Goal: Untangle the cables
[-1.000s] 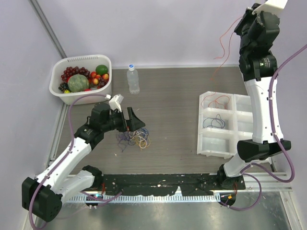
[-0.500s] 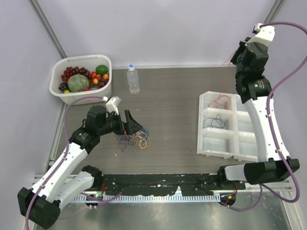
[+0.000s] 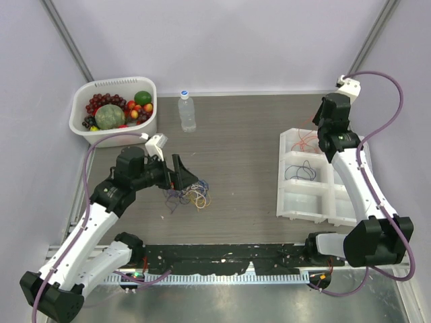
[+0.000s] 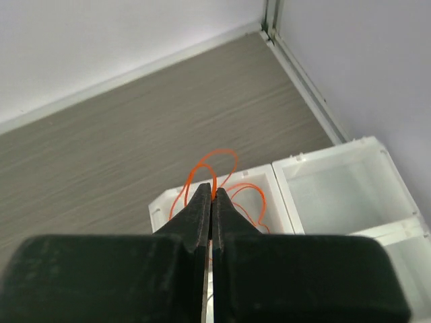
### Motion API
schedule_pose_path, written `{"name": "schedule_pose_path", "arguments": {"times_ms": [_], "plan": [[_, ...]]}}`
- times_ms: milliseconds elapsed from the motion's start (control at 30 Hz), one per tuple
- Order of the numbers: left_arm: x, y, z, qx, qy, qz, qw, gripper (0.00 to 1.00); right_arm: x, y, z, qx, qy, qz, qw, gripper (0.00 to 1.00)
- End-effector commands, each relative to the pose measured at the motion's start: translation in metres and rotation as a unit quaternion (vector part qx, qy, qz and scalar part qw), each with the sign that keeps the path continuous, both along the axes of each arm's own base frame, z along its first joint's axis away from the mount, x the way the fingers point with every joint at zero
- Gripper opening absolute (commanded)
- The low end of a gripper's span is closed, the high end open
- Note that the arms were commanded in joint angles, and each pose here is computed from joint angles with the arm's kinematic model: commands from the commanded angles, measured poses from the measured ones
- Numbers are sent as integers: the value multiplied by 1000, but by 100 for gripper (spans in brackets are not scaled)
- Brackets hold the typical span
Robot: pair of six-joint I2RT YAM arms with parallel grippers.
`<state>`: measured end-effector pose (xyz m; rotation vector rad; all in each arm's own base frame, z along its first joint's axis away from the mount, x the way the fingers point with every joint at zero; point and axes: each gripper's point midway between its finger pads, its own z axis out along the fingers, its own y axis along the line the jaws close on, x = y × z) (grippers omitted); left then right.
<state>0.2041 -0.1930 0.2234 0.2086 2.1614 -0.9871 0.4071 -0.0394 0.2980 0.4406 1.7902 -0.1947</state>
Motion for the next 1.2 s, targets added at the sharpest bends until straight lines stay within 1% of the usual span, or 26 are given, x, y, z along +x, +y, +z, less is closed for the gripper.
{"name": "schedule_pose_path", "arguments": {"times_ms": [0,167,200,333,467,567,600,633,667,700,733,767,800,833,867,900,967,1000,1033,1067,1100,1133,1167], "plan": [[6,-4,26,-7,-42,-10,999,100,5,-10,-7,28,-16,-21,999,1],[8,-15,25,-31,-27,-24,999,100,14,-10,-67,58,52,-36,996,1],[6,-15,24,-35,-24,-23,999,100,15,-23,-84,63,72,-55,994,1],[3,-8,17,-27,-27,-8,999,100,4,-18,-130,88,147,-65,983,1],[5,-3,16,-11,-36,-1,999,100,1,-3,-154,129,158,-45,978,1],[7,-3,16,-9,-35,-2,999,100,5,2,-167,134,178,-35,974,1],[7,-5,15,-11,-34,-4,999,100,10,2,-167,129,179,-30,975,1],[8,-6,12,-14,-30,-4,999,100,13,2,-176,127,190,-27,973,1],[8,-7,10,-17,-28,-4,999,100,20,5,-173,125,190,-12,974,1],[9,-9,11,-23,-30,-7,999,100,23,8,-188,130,215,-2,968,1],[8,-10,11,-26,-31,-9,999,100,23,9,-184,127,235,0,964,2],[8,-11,9,-28,-30,-9,999,100,23,8,-194,127,260,-4,957,4],[8,-10,9,-29,-31,-9,999,100,21,9,-190,125,273,-1,954,10],[6,-10,8,-29,-32,-9,999,100,22,8,-188,121,275,-3,954,13],[5,-9,7,-28,-31,-10,999,100,18,5,-186,115,279,-8,953,20],[3,-8,7,-27,-30,-9,999,100,15,0,-180,101,278,-14,955,25],[-3,-7,7,-31,-29,-12,999,100,12,-6,-161,83,266,-16,960,39],[-7,-7,8,-36,-29,-16,999,100,11,-6,-153,79,262,-13,962,51],[-11,-7,10,-42,-32,-21,998,100,9,-7,-144,77,267,-13,960,52],[-16,-7,12,-48,-34,-27,998,100,5,-6,-135,78,267,-15,961,55],[-21,-7,13,-53,-37,-33,997,100,0,-3,-130,84,271,-13,959,56],[-25,-6,14,-57,-41,-35,997,100,-4,0,-118,90,256,-8,962,57],[-28,-4,13,-57,-43,-35,997,100,-9,4,-118,95,254,-3,963,57]]}}
